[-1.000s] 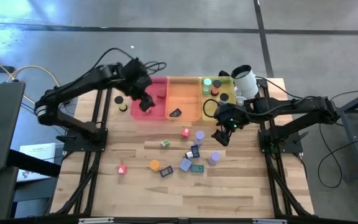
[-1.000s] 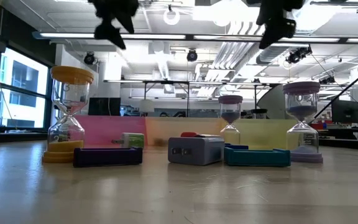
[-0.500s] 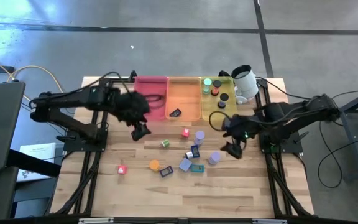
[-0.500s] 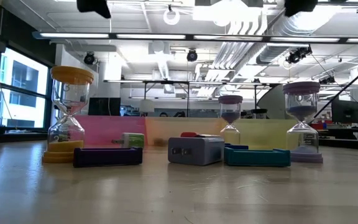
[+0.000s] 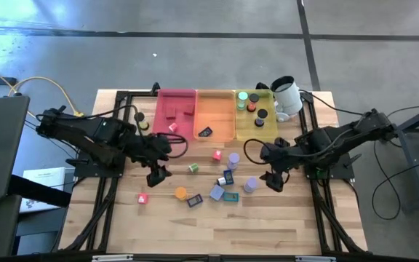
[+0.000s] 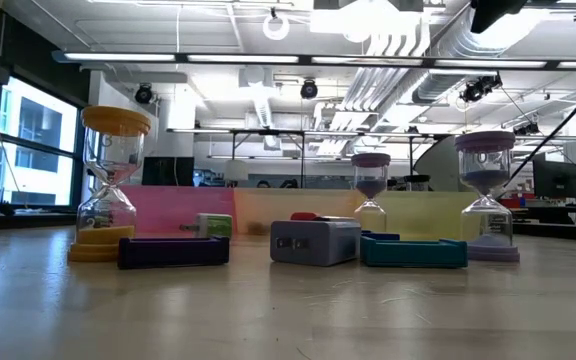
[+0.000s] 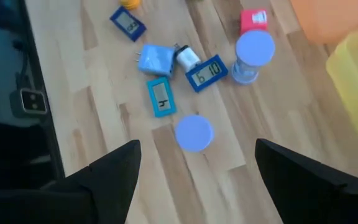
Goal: Pick & Place Office items
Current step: Put the bottom violet hourglass into the yellow bin
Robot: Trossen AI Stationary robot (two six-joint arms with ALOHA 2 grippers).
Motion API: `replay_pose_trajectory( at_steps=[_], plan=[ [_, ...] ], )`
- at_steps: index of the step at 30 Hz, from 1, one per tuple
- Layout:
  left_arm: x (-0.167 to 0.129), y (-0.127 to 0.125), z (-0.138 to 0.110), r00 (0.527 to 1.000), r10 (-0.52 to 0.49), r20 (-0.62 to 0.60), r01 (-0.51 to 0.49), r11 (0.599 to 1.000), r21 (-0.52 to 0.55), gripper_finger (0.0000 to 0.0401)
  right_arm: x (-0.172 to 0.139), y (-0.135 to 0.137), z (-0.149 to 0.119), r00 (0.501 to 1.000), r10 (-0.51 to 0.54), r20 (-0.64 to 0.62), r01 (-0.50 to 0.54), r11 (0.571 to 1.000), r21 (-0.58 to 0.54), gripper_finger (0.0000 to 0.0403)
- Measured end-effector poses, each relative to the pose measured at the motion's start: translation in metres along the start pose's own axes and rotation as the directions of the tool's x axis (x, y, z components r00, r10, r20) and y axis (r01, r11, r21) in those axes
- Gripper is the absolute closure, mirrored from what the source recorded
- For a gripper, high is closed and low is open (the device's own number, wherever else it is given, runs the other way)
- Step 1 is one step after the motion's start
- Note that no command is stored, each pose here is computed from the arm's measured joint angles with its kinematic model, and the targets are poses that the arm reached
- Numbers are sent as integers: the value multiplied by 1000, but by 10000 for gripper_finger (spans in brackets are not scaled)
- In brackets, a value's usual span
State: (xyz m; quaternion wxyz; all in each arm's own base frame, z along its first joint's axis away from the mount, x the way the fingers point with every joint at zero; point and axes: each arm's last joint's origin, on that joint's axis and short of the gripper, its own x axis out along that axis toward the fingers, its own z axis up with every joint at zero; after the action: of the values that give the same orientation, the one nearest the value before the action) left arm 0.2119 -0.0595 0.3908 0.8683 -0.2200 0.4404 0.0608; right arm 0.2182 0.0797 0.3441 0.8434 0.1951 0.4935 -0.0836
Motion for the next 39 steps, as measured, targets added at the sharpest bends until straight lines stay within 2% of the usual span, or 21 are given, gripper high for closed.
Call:
replay_pose_trajectory(
  at_steps=[6, 11, 16, 27, 31, 39],
  plan=[
    [-2, -8, -7, 996, 63, 64, -64, 998, 16, 108, 16, 8, 0, 999, -26, -43, 25, 1000, -2, 97],
    [-1, -17, -13, 998, 42, 49, -45, 997, 66, 108, 32, 17, -1, 993, -3, -118, 2, 1000, -10, 97],
    [-1, -27, -20, 999, 6, 38, -12, 988, 151, 108, 52, 19, 3, 988, -77, -133, 84, 995, 47, 97],
    [-2, -32, -23, 999, -19, 40, 13, 986, 165, 108, 84, 10, 15, 965, -141, -219, 196, 947, 253, 97],
    [1, -31, -22, 999, -5, 35, -1, 987, 158, 108, 92, 10, 14, 959, -156, -238, 220, 936, 274, 97],
    [11, -30, -18, 999, 33, 14, -35, 986, 163, 108, 116, 16, 10, 931, -178, -318, 261, 934, 243, 97]
  ],
)
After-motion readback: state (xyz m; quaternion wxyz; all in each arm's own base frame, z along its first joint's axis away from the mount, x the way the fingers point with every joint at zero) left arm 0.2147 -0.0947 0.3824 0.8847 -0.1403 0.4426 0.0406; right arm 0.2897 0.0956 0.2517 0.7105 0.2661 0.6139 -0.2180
